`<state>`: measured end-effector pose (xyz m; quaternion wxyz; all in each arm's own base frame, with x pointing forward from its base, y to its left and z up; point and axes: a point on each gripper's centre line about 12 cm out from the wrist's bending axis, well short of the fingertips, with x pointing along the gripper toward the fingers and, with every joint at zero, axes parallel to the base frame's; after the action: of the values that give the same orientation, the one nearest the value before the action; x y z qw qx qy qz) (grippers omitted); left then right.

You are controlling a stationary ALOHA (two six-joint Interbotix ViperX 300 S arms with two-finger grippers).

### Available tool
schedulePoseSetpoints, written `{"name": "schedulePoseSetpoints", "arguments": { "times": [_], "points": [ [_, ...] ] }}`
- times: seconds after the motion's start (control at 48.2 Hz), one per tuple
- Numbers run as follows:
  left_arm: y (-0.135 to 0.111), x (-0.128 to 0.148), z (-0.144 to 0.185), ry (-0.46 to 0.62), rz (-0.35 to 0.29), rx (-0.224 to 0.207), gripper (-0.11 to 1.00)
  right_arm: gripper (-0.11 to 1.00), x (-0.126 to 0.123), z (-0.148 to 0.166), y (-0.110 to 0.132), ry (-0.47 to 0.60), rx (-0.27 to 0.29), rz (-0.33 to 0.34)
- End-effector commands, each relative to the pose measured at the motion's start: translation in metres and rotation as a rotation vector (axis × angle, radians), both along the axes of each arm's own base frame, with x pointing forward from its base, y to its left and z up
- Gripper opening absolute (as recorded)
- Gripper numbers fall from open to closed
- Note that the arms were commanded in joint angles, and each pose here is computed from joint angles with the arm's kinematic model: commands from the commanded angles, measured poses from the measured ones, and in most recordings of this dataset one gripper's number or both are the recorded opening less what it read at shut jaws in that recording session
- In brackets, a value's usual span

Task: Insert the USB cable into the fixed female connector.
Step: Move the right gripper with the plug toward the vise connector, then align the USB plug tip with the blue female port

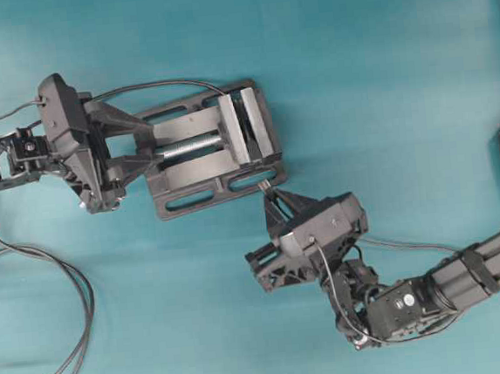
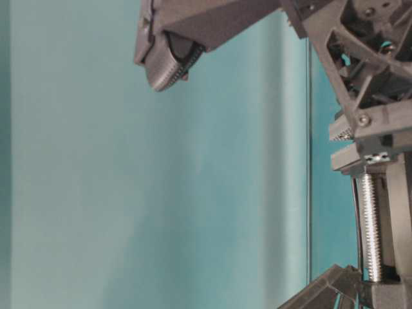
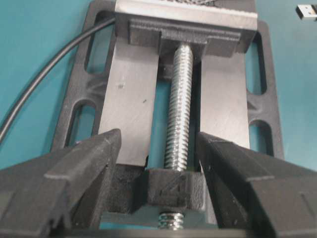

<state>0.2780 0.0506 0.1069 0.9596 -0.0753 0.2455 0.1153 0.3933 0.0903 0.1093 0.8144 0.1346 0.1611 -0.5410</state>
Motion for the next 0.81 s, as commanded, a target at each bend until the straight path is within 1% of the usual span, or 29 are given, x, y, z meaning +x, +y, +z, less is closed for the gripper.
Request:
{"name": "schedulePoseSetpoints", "arguments": {
  "times": [0.0, 0.187, 0.788],
  "points": [
    [0.0, -0.003, 0.004, -0.018, 0.002, 0.004, 0.77, 0.21, 0.004, 0.01, -0.004, -0.026, 0.017, -0.03],
    [0.0, -0.002, 0.005, -0.026, 0.002, 0.005, 0.78, 0.21, 0.002, 0.005, -0.01, -0.007, 0.037, -0.072],
    [0.0, -0.003, 0.004, -0.019, 0.002, 0.004, 0.77, 0.21, 0.014, 0.012, -0.015, -0.014, 0.049, -0.081]
  ]
}}
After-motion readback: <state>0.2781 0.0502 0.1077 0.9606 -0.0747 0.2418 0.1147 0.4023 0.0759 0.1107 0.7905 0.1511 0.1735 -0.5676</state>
